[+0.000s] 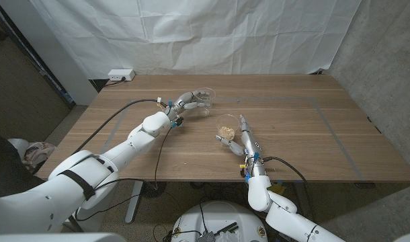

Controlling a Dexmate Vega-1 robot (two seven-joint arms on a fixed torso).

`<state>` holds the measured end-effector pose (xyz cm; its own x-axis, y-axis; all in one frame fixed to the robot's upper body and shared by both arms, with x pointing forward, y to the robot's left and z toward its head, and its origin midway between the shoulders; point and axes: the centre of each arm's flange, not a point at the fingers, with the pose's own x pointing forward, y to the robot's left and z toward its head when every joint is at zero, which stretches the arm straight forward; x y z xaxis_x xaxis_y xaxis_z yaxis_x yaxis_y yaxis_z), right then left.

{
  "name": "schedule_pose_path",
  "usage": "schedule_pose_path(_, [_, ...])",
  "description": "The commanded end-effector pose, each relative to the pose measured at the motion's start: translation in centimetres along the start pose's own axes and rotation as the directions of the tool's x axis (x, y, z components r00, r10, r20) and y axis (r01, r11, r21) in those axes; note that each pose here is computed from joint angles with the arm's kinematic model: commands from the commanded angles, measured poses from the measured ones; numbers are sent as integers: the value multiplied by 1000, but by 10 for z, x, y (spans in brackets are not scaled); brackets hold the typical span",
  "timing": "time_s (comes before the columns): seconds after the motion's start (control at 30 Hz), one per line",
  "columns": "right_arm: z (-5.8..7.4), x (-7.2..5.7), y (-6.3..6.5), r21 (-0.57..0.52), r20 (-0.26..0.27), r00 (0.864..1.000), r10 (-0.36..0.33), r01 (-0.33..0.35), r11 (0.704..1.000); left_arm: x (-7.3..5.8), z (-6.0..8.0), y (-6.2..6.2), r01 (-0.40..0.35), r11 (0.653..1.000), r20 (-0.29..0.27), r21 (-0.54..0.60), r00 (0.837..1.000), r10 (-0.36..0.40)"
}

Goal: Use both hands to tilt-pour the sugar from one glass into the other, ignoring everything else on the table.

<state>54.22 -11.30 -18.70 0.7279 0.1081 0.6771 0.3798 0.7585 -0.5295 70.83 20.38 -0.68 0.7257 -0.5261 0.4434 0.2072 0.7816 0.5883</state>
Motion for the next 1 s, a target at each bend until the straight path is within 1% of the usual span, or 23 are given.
schedule_pose_path(0.03, [12, 6, 7, 70, 84, 996, -21, 15, 997, 2, -1, 1, 3, 1000, -5, -1, 1000, -4])
schedule_pose_path(0.07, [15, 6, 8, 67, 86, 996, -29, 23, 998, 2, -1, 1, 3, 1000, -5, -1, 1000, -3])
schedule_pose_path(0.13, [16, 8, 9, 109, 100, 995, -21, 10, 994, 2, -2, 1, 4, 1000, -5, -2, 1000, -4])
schedule_pose_path(0.17, [21, 9, 11, 97, 114, 993, 1, -12, 995, 2, -2, 1, 4, 1000, -6, -2, 1000, -4])
schedule_pose_path(0.23, [25, 12, 14, 151, 131, 991, 25, -45, 988, 2, -2, 1, 3, 1000, -6, -2, 1000, -3])
schedule_pose_path(0.3, [32, 13, 15, 113, 153, 988, 34, -51, 992, 2, -3, 1, 3, 1000, -8, -2, 1000, -3])
schedule_pose_path(0.33, [32, 15, 15, 148, 158, 987, 42, -66, 987, 2, -3, 1, 3, 1000, -8, -3, 1000, -3])
schedule_pose_path(0.37, [33, 16, 15, 151, 160, 986, 50, -74, 986, 2, -3, 1, 3, 1000, -9, -3, 1000, -3])
schedule_pose_path(0.4, [35, 16, 14, 144, 166, 986, 27, -51, 988, 2, -4, 1, 3, 1000, -11, -3, 1000, -3])
schedule_pose_path(0.47, [37, 17, 11, 136, 176, 984, 15, -40, 990, 2, -5, 1, 2, 1000, -12, -5, 1000, -2])
schedule_pose_path(0.5, [39, 17, 10, 138, 165, 986, -15, -8, 990, 2, -6, 1, 2, 1000, -14, -6, 1000, -2])
schedule_pose_path(0.53, [44, 16, 10, 94, 162, 985, -63, 48, 994, 1, -7, 1, 1, 1000, -16, -9, 1000, -1])
schedule_pose_path(0.57, [46, 17, 9, 97, 153, 986, -61, 47, 994, 1, -8, 1, 1, 1000, -17, -10, 1000, -2])
schedule_pose_path(0.6, [52, 15, 12, 44, 122, 985, -118, 114, 993, 1, -8, 1, 1, 1000, -17, -10, 1000, -1])
schedule_pose_path(0.67, [53, 18, 12, 17, 135, 988, -78, 76, 997, 1, -8, 1, -1, 1000, -15, -10, 1000, 1])
schedule_pose_path(0.7, [55, 18, 13, 7, 120, 989, -91, 91, 996, 1, -8, 1, -3, 1000, -14, -11, 1000, 3])
schedule_pose_path(0.73, [53, 18, 14, 5, 132, 987, -92, 92, 996, 1, -7, 1, -3, 1000, -12, -12, 1000, 3])
schedule_pose_path(0.77, [52, 19, 15, 12, 141, 988, -67, 66, 998, 1, -7, 2, -5, 1000, -11, -10, 1000, 5])
schedule_pose_path(0.8, [54, 20, 16, 8, 123, 990, -66, 66, 998, 1, -6, 2, -6, 1000, -9, -10, 1000, 6])
schedule_pose_path(0.9, [54, 25, 19, -22, 112, 993, -48, 51, 998, 0, -6, 2, -10, 1000, -7, -10, 1000, 10])
schedule_pose_path(0.93, [53, 28, 21, -36, 84, 996, -10, 13, 999, 0, -6, 3, -12, 1000, -6, -13, 1000, 12])
schedule_pose_path(0.97, [51, 30, 22, -28, 72, 997, -17, 20, 999, 0, -6, 3, -15, 1000, -5, -14, 1000, 15])
schedule_pose_path(1.0, [50, 31, 23, -34, 85, 996, -1, 4, 999, 0, -6, 3, -15, 1000, -5, -14, 1000, 15])
